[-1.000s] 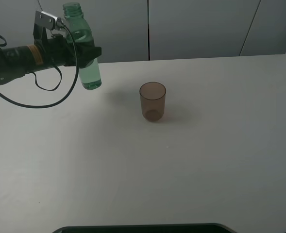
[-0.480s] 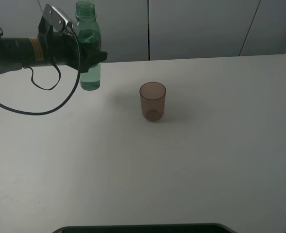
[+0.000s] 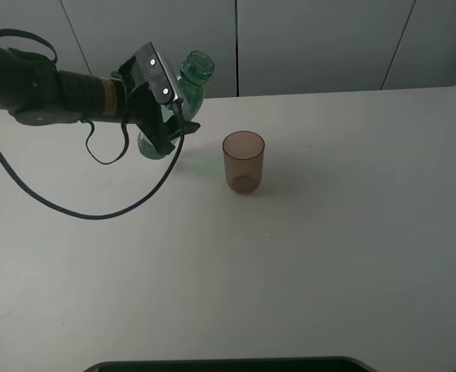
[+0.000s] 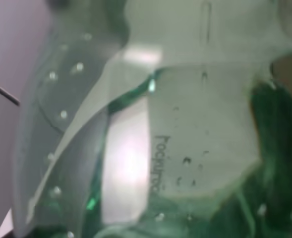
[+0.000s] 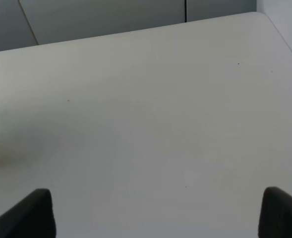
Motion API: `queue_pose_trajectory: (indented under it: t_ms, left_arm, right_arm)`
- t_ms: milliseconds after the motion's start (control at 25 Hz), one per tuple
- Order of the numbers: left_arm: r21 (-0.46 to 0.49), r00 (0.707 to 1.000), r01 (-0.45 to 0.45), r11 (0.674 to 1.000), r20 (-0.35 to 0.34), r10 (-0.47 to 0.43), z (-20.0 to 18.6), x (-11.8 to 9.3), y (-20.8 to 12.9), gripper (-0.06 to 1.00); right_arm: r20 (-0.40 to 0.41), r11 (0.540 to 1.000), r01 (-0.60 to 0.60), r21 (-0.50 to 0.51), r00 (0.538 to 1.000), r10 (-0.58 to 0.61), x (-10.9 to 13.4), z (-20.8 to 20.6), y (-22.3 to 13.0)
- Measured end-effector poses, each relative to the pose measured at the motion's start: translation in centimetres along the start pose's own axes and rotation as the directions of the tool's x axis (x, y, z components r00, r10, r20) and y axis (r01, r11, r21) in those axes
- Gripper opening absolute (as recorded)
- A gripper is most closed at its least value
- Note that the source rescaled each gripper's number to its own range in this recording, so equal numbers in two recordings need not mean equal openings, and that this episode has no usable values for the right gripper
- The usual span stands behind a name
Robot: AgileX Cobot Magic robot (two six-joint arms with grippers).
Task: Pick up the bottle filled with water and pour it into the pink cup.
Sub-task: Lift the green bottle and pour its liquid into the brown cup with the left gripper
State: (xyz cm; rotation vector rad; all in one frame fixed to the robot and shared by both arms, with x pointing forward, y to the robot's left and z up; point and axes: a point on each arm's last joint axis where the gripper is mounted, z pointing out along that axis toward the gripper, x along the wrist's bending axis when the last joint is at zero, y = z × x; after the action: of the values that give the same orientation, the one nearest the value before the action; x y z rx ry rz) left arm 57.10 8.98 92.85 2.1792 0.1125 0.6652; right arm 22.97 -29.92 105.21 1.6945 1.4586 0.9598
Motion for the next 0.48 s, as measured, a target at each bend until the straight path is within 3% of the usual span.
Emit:
queue_pose_trajectory:
  t_ms: [480]
  left_arm:
    - [0.128,0.973,-0.228,0.965,-0.008,0.231,1.0,-1.4,0.8,0.00]
  right_arm:
    - [0.000,1.000,0.000,0.000,1.000,0.000,0.0,0.0,0.0]
